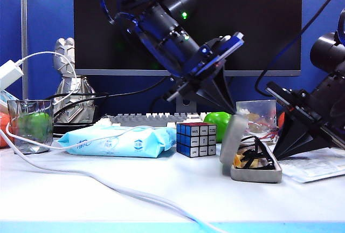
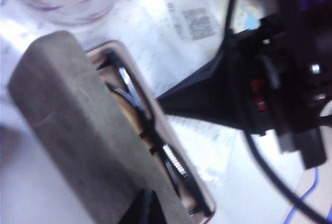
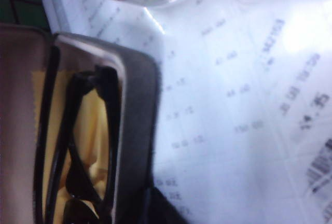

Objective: Pick up the glasses, fold the temples of the glasses, place the glasses into the glasses case, and finally close the glasses case.

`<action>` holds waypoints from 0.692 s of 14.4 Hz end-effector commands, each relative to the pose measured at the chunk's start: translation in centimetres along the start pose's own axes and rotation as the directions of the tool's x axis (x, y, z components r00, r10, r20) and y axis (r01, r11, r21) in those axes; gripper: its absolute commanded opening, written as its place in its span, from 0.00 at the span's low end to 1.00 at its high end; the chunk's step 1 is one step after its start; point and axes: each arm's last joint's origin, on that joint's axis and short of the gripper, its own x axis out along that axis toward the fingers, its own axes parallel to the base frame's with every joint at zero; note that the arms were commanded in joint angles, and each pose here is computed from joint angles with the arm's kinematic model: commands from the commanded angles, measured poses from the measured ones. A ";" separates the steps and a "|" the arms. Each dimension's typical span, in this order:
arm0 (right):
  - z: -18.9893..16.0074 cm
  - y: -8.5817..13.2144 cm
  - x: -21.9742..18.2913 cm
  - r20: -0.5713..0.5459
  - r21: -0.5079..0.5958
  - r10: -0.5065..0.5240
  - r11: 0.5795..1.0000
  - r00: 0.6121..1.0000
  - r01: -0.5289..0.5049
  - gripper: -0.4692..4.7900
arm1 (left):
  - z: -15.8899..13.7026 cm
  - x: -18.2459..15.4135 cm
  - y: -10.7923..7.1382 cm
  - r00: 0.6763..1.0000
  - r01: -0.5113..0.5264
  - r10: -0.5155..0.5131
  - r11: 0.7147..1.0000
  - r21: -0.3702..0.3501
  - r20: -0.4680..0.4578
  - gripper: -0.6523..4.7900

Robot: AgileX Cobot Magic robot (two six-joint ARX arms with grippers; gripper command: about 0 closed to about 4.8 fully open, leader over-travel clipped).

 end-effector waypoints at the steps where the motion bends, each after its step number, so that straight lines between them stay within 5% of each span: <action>1: 0.0 0.0 0.2 -0.005 -0.009 0.011 1.000 1.000 -0.011 0.08 | -1.1 2.1 0.2 0.998 0.036 -0.037 0.999 -0.021 -0.058 0.11; 10: 0.1 0.0 0.5 -0.004 -0.028 0.039 0.999 0.999 -0.039 0.08 | -1.4 2.9 0.1 0.998 0.006 -0.008 0.999 -0.032 -0.067 0.11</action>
